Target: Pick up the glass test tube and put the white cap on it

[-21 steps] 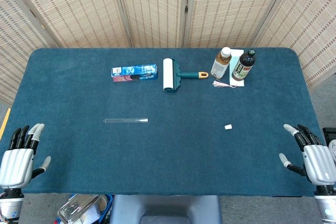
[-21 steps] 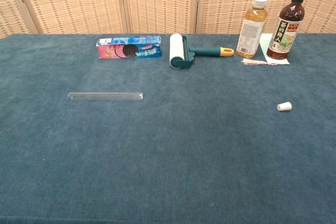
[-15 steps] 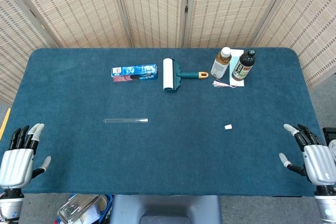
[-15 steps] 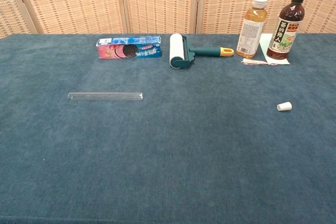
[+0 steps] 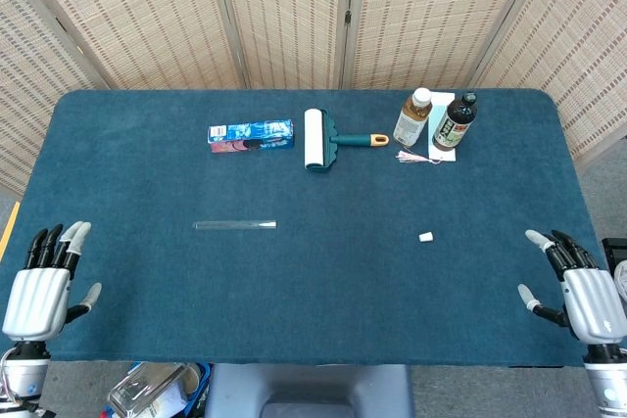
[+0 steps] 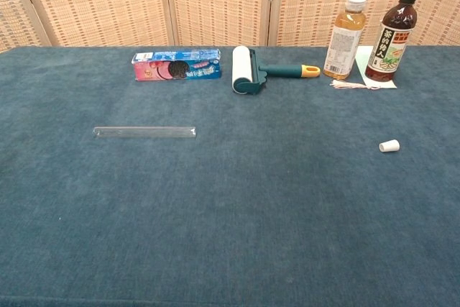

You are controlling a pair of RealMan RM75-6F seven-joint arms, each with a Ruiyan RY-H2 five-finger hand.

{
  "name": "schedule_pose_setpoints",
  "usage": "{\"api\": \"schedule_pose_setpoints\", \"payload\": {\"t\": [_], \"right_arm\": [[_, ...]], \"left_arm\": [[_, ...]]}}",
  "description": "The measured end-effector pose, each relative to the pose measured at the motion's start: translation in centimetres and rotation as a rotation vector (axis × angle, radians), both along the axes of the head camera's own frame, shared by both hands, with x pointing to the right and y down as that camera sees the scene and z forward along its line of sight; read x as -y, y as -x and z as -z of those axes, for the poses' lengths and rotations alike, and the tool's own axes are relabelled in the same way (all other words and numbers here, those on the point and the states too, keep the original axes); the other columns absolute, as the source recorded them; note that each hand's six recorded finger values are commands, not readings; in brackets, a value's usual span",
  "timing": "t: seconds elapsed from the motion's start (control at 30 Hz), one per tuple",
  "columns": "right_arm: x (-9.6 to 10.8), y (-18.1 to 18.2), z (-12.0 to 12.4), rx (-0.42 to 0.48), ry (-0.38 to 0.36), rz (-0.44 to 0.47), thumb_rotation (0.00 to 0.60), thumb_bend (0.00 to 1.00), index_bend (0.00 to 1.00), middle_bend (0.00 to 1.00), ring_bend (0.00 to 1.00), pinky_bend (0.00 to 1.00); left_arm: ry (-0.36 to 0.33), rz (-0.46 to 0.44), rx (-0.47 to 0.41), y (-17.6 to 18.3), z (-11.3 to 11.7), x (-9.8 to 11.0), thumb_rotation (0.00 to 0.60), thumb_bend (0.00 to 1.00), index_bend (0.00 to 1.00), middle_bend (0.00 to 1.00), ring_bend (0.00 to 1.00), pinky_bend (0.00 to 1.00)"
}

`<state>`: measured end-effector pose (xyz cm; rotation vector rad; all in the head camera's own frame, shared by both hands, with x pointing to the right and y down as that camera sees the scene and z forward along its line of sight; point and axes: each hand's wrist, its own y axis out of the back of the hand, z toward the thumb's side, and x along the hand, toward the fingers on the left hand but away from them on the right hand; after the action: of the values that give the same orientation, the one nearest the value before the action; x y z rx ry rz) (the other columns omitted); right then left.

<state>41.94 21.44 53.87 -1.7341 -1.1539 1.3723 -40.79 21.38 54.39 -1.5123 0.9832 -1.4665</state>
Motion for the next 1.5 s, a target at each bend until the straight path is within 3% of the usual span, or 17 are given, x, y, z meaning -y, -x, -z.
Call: {"api": "schedule_pose_setpoints", "payload": {"t": [0.03, 0.1, 0.3, 0.4, 0.6, 0.83, 1.03, 1.5], "right_arm": [[0.1, 0.1, 0.0, -0.003, -0.001, 0.004, 0.6, 0.27, 0.15, 0.24, 0.12, 0.19], [0.4, 0.4, 0.1, -0.012, -0.006, 0.017, 0.6, 0.27, 0.15, 0.28, 0.18, 0.24], [1.5, 1.9, 0.1, -0.037, -0.004, 0.075, 0.6, 0.27, 0.15, 0.37, 0.32, 0.42], [2.0, 2.7, 0.0, -0.045, 0.01, 0.107, 0.6, 0.27, 0.15, 0.39, 0.36, 0.45], [2.5, 3.5, -0.1, -0.051, 0.037, 0.138, 0.6, 0.27, 0.15, 0.4, 0.4, 0.47], [2.9, 3.7, -0.3, -0.052, 0.052, 0.15, 0.6, 0.27, 0.15, 0.42, 0.43, 0.49], [3.1, 3.7, -0.6, -0.053, 0.066, 0.157, 0.6, 0.27, 0.15, 0.43, 0.44, 0.49], [3.0, 3.2, -1.0, -0.056, 0.085, 0.141, 0.6, 0.27, 0.15, 0.43, 0.46, 0.51]], "left_arm": [[-0.001, -0.015, -0.008, -0.4, -0.2, 0.5, 0.6, 0.27, 0.11, 0.05, 0.17, 0.09], [0.0, -0.041, -0.021, -1.0, -0.4, 1.4, 0.6, 0.27, 0.2, 0.22, 0.33, 0.29], [0.034, -0.14, -0.093, -4.0, -1.7, 4.3, 0.6, 0.27, 0.32, 0.58, 0.69, 0.85], [0.083, -0.186, -0.145, -6.0, -2.8, 5.7, 0.6, 0.27, 0.34, 0.71, 0.81, 0.98], [0.193, -0.268, -0.218, -10.7, -5.4, 8.9, 0.6, 0.27, 0.37, 0.88, 0.97, 1.0], [0.282, -0.29, -0.2, -14.5, -9.1, 11.2, 0.6, 0.27, 0.39, 0.99, 1.0, 1.0], [0.372, -0.26, -0.196, -16.9, -12.2, 12.4, 0.6, 0.27, 0.4, 1.0, 1.0, 1.0], [0.464, -0.229, -0.09, -19.4, -17.5, 12.8, 0.6, 0.27, 0.41, 1.0, 1.0, 1.0]]}}
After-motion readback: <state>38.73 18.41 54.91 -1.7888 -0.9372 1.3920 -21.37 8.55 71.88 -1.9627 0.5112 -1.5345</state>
